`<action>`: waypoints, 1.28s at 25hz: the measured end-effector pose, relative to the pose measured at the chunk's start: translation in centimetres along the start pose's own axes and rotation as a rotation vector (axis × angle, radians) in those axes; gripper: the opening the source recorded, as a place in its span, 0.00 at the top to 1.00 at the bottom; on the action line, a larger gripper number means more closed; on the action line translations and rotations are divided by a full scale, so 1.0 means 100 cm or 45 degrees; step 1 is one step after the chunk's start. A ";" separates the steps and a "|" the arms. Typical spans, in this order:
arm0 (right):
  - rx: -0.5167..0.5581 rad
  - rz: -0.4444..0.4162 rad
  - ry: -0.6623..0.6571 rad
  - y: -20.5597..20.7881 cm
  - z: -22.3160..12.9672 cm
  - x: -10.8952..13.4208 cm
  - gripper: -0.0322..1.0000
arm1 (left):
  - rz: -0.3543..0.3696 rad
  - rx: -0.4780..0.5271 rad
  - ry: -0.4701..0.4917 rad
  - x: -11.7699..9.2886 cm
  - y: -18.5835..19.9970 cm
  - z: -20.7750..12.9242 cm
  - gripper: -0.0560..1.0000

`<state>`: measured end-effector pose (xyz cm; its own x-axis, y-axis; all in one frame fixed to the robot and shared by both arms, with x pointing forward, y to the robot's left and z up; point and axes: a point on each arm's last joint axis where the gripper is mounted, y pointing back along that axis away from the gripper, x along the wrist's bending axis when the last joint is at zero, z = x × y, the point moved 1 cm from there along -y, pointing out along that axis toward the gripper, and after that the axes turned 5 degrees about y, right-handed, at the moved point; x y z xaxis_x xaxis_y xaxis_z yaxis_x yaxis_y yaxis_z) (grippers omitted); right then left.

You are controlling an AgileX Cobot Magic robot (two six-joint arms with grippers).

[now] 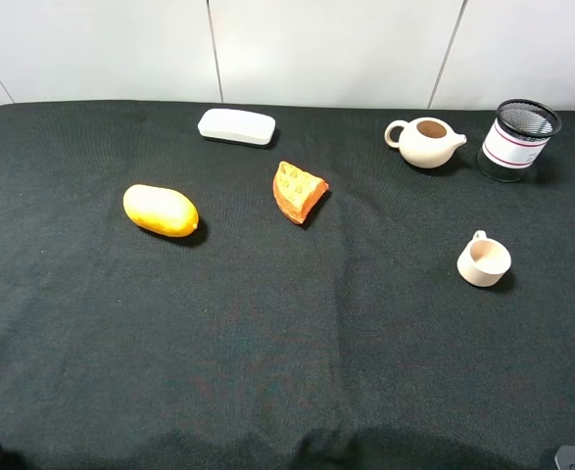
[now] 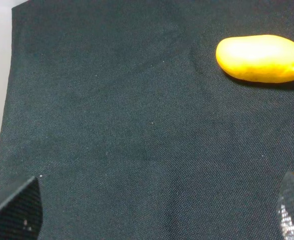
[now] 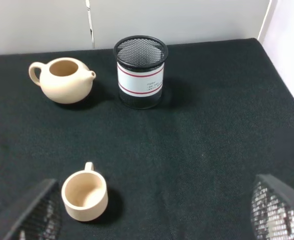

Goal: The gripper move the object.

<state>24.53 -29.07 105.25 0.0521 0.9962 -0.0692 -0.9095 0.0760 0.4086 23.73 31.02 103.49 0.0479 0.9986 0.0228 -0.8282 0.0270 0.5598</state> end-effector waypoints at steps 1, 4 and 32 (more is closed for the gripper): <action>0.000 0.000 0.020 0.000 0.000 0.000 0.41 | 0.000 0.000 0.000 0.000 0.000 0.000 0.01; 0.000 0.000 0.044 0.000 0.000 0.000 0.41 | 0.000 0.000 0.000 0.000 0.000 0.000 0.01; -0.016 0.222 0.165 0.001 -0.002 -0.006 0.30 | 0.000 0.000 0.000 0.000 0.000 0.000 0.01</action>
<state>24.36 -29.72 105.19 -0.1591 0.9805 -0.1157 -0.9053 -0.0981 0.4133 23.73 31.02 103.49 0.0479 0.9986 0.0228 -0.8282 0.0270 0.5598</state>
